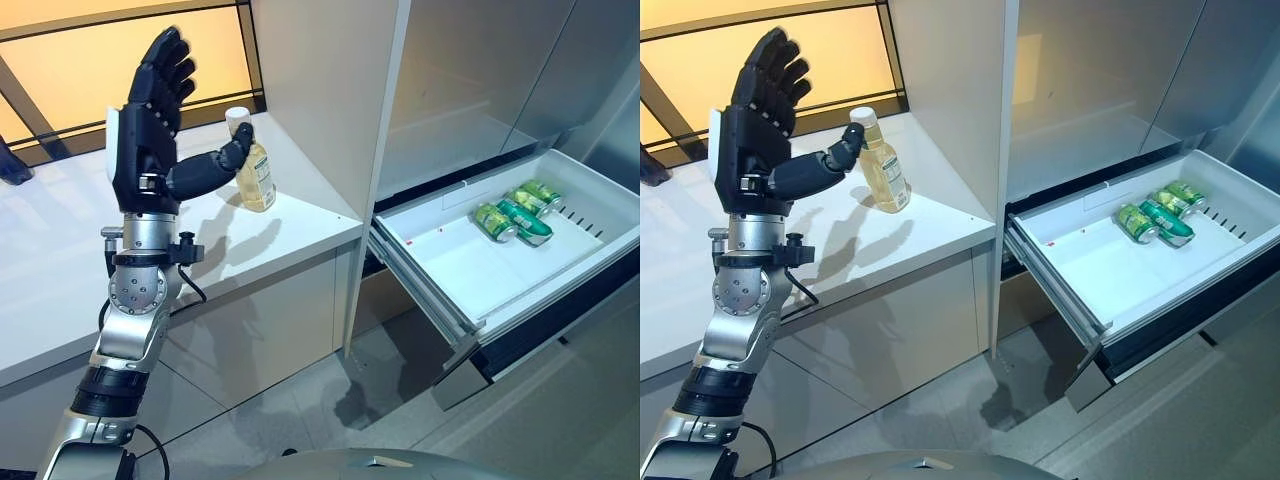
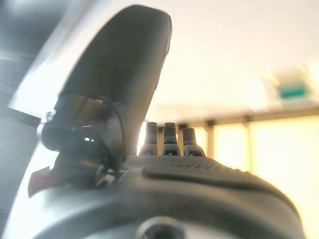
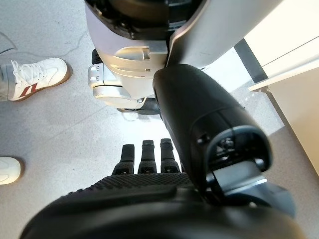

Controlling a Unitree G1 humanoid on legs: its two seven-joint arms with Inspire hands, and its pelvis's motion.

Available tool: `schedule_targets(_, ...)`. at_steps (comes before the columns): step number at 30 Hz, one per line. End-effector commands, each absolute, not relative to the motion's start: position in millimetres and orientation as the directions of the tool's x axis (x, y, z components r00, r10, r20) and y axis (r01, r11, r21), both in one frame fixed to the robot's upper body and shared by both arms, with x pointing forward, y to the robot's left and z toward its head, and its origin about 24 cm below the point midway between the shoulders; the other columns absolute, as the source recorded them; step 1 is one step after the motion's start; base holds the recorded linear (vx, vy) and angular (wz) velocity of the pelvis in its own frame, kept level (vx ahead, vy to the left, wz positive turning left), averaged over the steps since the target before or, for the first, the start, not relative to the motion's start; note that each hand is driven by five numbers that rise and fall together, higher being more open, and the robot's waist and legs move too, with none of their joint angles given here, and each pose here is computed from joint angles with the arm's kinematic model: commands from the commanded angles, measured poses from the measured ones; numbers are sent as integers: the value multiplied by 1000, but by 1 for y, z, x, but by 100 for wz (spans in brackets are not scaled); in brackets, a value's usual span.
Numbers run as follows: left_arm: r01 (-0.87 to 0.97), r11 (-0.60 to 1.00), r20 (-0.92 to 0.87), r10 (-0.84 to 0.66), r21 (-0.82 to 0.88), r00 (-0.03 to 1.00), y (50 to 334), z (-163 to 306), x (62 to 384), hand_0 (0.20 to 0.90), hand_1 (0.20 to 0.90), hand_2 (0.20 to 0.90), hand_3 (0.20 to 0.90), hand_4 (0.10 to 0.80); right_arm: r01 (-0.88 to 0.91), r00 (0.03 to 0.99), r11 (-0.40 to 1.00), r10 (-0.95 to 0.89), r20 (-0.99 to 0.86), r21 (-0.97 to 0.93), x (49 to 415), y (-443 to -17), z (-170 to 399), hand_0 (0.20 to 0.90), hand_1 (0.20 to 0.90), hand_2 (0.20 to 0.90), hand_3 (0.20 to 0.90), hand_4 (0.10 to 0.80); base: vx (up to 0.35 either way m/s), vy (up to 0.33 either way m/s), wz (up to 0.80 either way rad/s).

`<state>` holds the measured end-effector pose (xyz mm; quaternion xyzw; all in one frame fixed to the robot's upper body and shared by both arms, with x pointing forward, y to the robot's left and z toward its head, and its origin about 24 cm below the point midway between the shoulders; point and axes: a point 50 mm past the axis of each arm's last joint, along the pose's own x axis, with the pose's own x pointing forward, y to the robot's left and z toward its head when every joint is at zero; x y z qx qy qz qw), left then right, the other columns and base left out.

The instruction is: Put drinks into fridge and close the fridge

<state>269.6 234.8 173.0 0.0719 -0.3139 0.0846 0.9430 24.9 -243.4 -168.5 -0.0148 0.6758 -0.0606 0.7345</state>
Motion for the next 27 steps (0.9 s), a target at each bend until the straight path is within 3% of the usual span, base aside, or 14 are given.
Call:
schedule_targets(1,-304,952,728,183,36,661,249,211,269,900,900,900,900,800,58,77,997,-46,-996,-42,31,-228,-172,900,900,900,900,800,0,0,0)
schedule_targets(11,-329,944,484,282,14,829,260,175,291,900,900,900,900,800,52,68,997,-52,-996,-49,35,-229,-171,900,900,900,900,800,0,0,0)
schedule_targets(27,-131,989,285,143,-62,948,240,153,312,900,900,900,900,800,30,59,998,-59,-997,-58,39,-231,-170,900,900,900,900,800,10,1,-1)
